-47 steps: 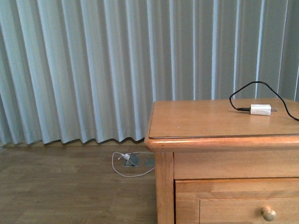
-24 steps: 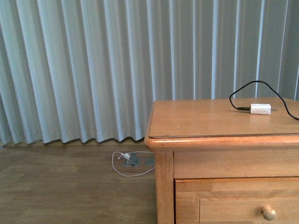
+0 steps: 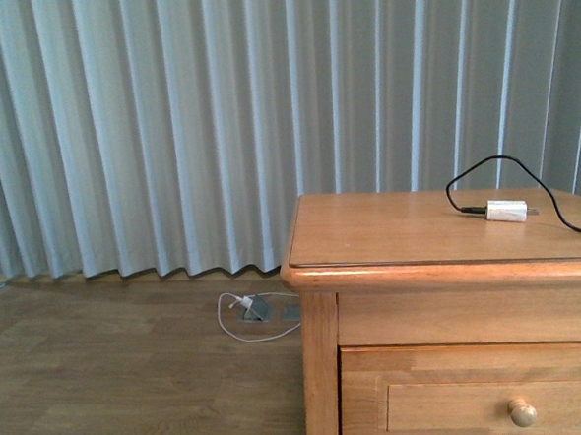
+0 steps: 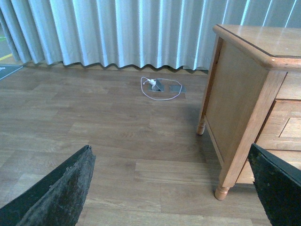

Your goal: Place pink marker in drawer with both arms

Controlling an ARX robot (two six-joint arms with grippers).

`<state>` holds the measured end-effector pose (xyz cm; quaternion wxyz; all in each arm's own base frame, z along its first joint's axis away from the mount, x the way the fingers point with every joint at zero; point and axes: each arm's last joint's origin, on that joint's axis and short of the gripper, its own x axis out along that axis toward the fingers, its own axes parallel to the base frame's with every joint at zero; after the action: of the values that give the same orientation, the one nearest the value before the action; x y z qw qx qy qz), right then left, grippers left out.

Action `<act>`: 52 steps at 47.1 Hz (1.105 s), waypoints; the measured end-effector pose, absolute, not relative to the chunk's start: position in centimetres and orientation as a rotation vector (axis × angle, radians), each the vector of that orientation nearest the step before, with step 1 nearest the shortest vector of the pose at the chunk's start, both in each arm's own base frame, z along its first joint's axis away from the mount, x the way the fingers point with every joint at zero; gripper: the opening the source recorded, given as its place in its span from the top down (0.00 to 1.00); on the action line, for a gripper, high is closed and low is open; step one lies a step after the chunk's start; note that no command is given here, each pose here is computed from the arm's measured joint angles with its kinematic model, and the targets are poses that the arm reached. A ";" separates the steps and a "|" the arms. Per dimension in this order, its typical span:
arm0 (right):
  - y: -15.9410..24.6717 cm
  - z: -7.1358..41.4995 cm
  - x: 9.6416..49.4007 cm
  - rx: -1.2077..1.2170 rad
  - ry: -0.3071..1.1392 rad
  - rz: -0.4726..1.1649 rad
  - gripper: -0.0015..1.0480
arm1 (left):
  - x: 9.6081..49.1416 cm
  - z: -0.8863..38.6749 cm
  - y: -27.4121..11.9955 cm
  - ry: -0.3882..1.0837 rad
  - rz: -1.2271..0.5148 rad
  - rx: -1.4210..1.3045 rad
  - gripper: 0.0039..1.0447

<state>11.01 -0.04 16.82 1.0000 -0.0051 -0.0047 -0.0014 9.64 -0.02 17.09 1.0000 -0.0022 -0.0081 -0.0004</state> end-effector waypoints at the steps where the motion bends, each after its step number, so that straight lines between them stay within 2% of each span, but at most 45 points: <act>1: 0.0 16.8 11.0 -0.010 -0.009 -0.003 0.98 | 9.6 17.1 0.0 -0.016 -0.001 -0.004 0.05; 10: 0.0 16.3 10.1 -0.010 0.027 -0.002 0.98 | 9.6 17.1 0.0 -0.016 0.000 -0.004 0.05; 27: 0.0 16.5 9.8 -0.011 -0.002 -0.002 0.98 | 9.6 17.1 0.0 -0.016 0.000 -0.004 0.05; 32: 0.0 16.5 9.8 -0.010 -0.002 -0.002 0.82 | 9.6 17.1 0.0 -0.016 0.000 -0.004 0.05; 40: 0.0 16.5 9.8 -0.010 -0.002 -0.002 0.43 | 9.6 17.1 0.0 -0.016 0.000 -0.004 0.05; 45: 0.0 16.5 9.8 -0.010 -0.002 -0.002 0.26 | 9.6 17.1 0.0 -0.016 -0.001 -0.004 0.05; 47: 0.0 16.5 9.8 -0.010 -0.002 -0.002 0.16 | 9.6 17.1 0.0 -0.016 -0.001 -0.004 0.05; 50: 0.0 16.5 9.8 -0.010 -0.002 -0.002 0.07 | 9.6 17.1 0.0 -0.016 -0.001 -0.004 0.05; 52: 0.0 16.5 9.8 -0.009 -0.002 -0.002 0.07 | 9.6 17.1 0.0 -0.016 0.000 -0.004 0.05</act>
<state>9.76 -0.03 16.52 1.0000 -0.0045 -0.0012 -0.0010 9.64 -0.02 17.09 1.0000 -0.0020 -0.0081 -0.0002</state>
